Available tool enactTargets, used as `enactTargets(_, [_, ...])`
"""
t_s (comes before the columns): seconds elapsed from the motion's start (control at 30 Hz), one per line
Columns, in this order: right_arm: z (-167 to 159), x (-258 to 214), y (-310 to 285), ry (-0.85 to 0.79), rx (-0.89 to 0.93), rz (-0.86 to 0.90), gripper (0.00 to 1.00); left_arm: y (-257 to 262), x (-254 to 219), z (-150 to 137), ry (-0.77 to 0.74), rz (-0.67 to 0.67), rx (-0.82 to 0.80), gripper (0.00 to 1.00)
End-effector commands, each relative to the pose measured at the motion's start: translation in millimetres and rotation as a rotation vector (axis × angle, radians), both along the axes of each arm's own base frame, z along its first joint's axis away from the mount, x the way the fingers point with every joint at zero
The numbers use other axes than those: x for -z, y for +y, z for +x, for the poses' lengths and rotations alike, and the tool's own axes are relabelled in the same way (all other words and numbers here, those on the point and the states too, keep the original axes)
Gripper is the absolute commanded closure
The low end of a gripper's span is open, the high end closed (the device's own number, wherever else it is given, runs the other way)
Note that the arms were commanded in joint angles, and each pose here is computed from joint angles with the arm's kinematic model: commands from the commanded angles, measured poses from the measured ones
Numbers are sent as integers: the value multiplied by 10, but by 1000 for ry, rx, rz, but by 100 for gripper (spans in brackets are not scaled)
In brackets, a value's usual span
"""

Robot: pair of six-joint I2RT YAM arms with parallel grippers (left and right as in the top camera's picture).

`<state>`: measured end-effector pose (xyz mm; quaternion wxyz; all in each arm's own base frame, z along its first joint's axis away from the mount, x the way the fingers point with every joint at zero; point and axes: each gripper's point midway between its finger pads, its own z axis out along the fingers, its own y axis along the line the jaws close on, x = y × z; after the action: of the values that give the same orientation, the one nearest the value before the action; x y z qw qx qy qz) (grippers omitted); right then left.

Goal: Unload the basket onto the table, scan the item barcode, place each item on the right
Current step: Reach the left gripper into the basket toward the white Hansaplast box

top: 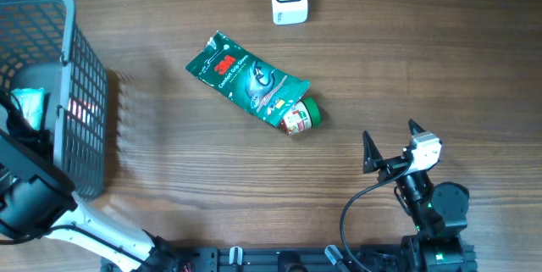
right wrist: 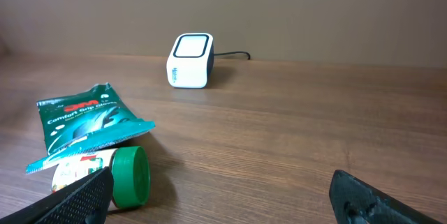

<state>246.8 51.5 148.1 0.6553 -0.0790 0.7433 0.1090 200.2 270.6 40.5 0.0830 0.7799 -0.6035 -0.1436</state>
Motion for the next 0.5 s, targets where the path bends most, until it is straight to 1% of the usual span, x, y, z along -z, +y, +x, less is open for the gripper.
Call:
enactTargets(0.0, [5,-10,-15,-7,7,-6,0,125,-648,401,-253,90,0,96])
enactTargets(0.07, [5,-10,-15,-7,7,-6,0,122,-778,487,-300,121,15,96])
enactTargets(0.2, [5,-11,-15,-7,7,-6,0,73,-812,686,-336,148,64,96])
enactTargets(0.3, [5,-10,-15,-7,6,-6,0,3,-819,897,-369,166,118,96])
enactTargets(0.37, [5,-10,-15,-7,6,-7,0,-81,-839,1111,-403,181,192,96])
enactTargets(0.47, [5,-10,-15,-7,7,-7,0,-260,-902,1325,-439,190,260,96])
